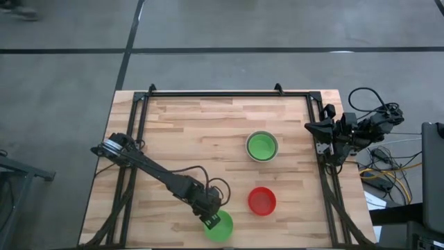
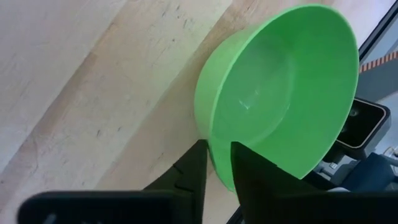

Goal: Nest bowls inside each other
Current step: Stack the green bowl on the green bowl

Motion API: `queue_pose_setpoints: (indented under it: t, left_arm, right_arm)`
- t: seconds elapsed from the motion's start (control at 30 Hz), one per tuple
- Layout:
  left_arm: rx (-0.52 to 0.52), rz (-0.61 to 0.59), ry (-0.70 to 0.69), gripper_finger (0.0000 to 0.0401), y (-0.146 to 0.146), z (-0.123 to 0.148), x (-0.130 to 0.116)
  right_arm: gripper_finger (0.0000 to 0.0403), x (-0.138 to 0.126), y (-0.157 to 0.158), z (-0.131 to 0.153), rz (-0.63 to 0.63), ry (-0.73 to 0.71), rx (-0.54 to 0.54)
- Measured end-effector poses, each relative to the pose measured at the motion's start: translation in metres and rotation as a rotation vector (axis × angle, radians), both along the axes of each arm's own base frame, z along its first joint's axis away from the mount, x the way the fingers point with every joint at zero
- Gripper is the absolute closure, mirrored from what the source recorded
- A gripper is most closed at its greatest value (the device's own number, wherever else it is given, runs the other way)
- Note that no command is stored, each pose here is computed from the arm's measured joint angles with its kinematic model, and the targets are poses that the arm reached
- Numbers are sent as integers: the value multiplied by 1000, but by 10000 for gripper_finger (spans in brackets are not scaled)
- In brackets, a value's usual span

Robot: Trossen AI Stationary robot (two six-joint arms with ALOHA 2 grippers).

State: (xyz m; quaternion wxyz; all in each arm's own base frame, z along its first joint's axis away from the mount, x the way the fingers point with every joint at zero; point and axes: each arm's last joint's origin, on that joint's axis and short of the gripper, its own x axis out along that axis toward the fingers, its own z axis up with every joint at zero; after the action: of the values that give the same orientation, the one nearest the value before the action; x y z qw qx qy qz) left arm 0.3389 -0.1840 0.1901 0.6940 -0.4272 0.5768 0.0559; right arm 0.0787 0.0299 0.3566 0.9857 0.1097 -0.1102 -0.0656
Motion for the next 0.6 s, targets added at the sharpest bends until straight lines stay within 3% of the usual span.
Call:
queue_pose_setpoints:
  t: [0.3, 0.6]
  left_arm:
    - [-10, 2, 3, 393, 0, 0, 0]
    - [7, 26, -2, 398, 1, 0, 1]
  right_arm:
    - [394, 0, 0, 0, 0, 0, 0]
    - [394, 0, 0, 0, 0, 0, 0]
